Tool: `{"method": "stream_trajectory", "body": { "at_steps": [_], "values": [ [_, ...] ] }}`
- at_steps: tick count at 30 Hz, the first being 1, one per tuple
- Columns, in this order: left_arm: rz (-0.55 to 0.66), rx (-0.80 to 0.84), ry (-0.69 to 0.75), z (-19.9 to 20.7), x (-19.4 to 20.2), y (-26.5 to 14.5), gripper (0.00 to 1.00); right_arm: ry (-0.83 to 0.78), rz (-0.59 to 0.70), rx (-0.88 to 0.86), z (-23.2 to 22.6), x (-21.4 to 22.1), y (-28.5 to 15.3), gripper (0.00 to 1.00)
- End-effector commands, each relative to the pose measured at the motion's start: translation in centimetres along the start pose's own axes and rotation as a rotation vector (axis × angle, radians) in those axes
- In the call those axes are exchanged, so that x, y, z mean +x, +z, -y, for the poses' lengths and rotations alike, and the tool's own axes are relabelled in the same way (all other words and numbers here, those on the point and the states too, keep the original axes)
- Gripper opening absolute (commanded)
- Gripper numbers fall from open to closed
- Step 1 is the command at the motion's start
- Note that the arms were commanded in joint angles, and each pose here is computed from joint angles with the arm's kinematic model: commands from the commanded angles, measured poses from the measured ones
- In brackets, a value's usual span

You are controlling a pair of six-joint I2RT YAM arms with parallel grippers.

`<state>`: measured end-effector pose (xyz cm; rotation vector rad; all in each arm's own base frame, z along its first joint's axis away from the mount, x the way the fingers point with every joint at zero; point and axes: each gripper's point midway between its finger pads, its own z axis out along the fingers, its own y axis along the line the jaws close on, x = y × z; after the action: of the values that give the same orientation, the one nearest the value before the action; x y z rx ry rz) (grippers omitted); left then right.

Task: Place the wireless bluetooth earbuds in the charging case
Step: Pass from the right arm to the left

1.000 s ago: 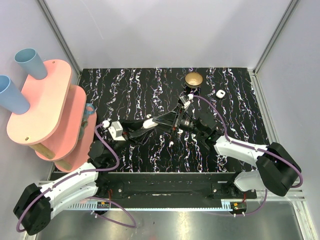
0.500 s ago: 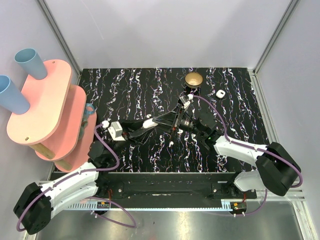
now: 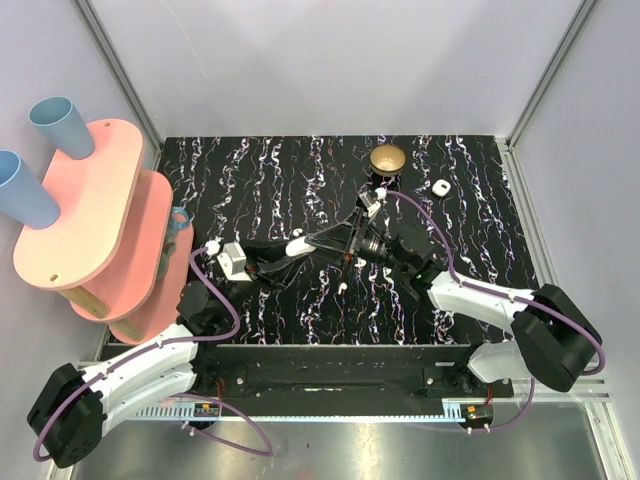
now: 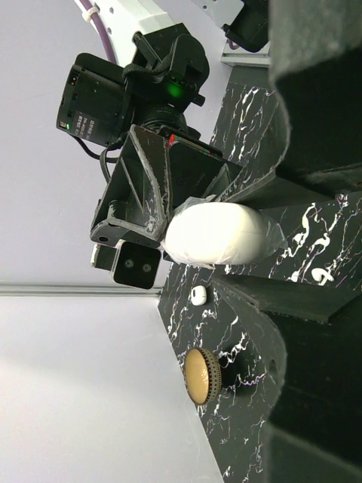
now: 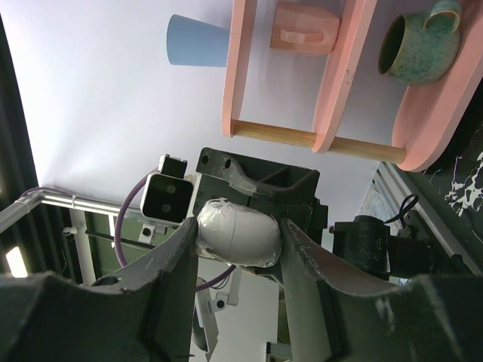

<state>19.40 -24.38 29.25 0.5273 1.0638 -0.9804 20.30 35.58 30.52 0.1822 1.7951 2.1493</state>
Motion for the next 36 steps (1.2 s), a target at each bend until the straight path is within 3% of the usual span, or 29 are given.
{"method": "stream_trajectory", "body": {
  "at_steps": [1, 8, 17, 27, 36],
  "values": [
    [0.08, 0.012, 0.01, 0.34, -2.2, 0.55, 0.43, -0.021, -0.011, -0.058, -1.39, 0.22, 0.05, 0.01],
    [0.088, 0.017, 0.006, 0.44, -2.31, 0.65, 0.48, -0.018, -0.011, -0.054, -1.21, 0.22, 0.06, 0.01],
    [0.084, 0.015, 0.003, 0.42, -2.15, 0.65, 0.38, -0.021, -0.008, -0.059, -1.28, 0.14, 0.04, 0.01],
    [0.073, 0.023, -0.007, 0.55, -1.81, 0.73, 0.46, -0.021, -0.01, -0.069, -1.52, 0.2, 0.04, 0.01],
    [0.092, 0.016, -0.002, 0.49, -2.39, 0.77, 0.46, -0.015, -0.008, -0.063, -1.29, 0.2, 0.0, 0.01]
  ]
}}
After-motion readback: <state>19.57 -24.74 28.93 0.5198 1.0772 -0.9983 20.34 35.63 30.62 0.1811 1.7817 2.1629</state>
